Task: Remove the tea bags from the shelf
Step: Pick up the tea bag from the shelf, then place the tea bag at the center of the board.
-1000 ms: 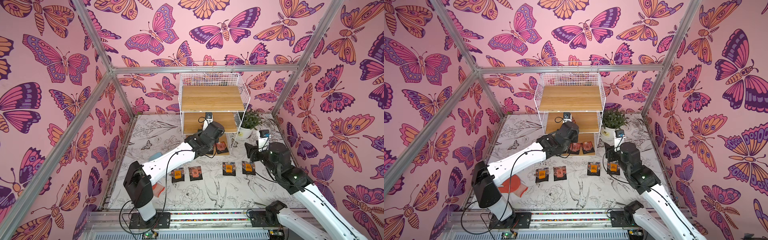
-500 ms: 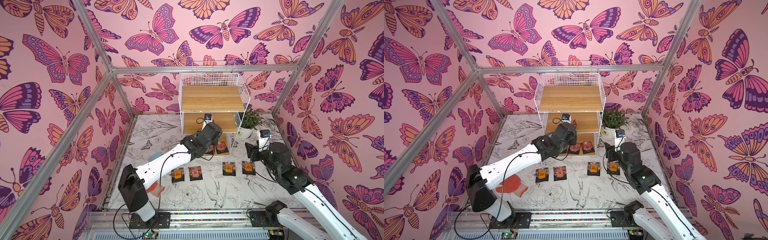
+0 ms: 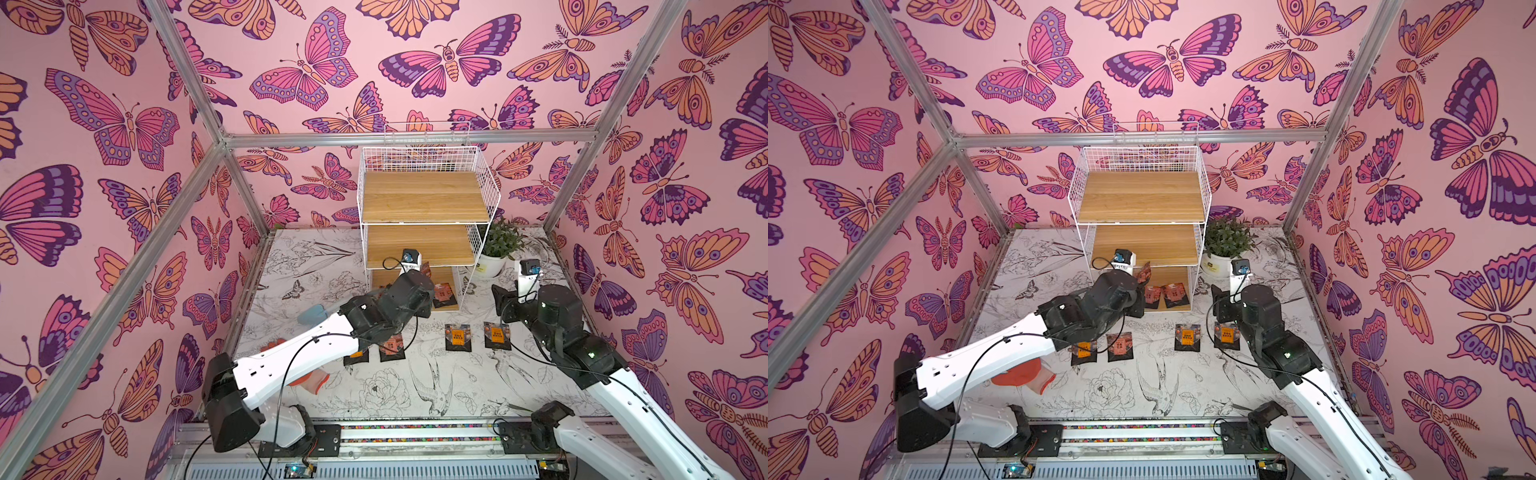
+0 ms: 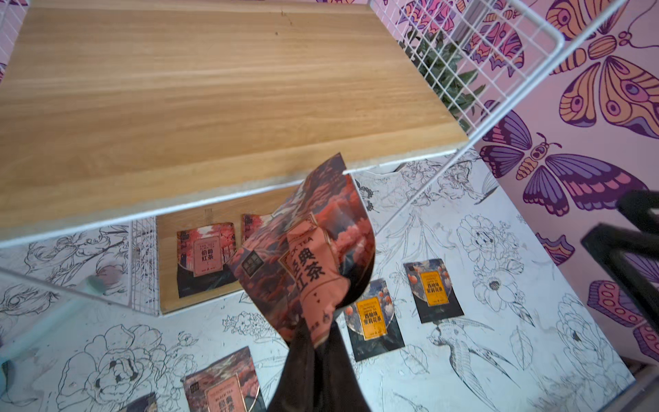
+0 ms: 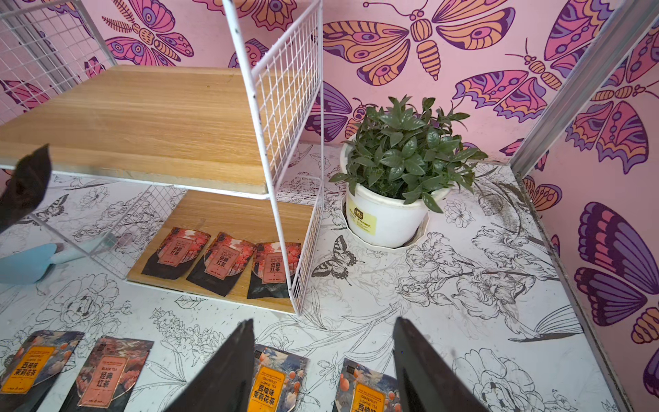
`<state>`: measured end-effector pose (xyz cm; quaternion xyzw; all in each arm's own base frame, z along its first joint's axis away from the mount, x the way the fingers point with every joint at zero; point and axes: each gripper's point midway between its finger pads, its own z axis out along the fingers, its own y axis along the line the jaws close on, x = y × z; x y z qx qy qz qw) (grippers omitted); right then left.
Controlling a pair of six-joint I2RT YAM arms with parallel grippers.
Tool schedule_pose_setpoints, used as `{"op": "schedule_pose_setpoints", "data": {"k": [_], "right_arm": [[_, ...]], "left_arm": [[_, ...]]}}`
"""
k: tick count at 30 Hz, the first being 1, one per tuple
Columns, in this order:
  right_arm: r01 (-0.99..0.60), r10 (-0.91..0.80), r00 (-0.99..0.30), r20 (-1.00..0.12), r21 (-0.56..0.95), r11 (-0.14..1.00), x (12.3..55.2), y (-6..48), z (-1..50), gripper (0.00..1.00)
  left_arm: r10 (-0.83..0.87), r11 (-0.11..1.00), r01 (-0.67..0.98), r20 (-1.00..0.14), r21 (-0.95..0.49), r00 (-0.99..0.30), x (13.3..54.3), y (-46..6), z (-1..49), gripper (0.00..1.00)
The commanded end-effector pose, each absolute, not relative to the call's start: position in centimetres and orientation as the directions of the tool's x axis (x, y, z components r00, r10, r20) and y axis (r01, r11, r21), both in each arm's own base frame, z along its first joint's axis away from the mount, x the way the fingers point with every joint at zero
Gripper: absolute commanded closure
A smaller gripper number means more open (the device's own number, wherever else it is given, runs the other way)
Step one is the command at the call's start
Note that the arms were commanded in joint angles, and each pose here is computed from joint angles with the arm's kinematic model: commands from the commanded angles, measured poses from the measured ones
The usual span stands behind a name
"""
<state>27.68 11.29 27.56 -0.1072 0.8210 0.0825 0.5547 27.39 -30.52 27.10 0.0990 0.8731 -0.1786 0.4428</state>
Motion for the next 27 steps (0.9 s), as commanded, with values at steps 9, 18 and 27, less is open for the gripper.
{"op": "schedule_pose_setpoints", "data": {"k": [9, 18, 27], "right_arm": [[-0.212, -0.080, -0.367, -0.927, -0.001, 0.977, 28.0, 10.2, 26.9, 0.35], [-0.187, -0.086, -0.379, -0.922, -0.015, 0.982, 28.1, 9.7, 26.4, 0.35], [-0.187, -0.088, -0.381, -0.920, -0.016, 0.982, 28.1, 9.6, 26.4, 0.35]], "left_arm": [[0.184, 0.947, 0.300, -0.573, -0.113, -0.799, 23.0, -32.0, 12.3, 1.00], [0.223, 0.969, 0.247, -0.436, 0.002, -0.872, 24.1, -32.0, 4.8, 1.00], [0.217, 0.969, 0.244, -0.366, -0.030, -0.905, 24.1, -32.4, 3.4, 1.00]]}}
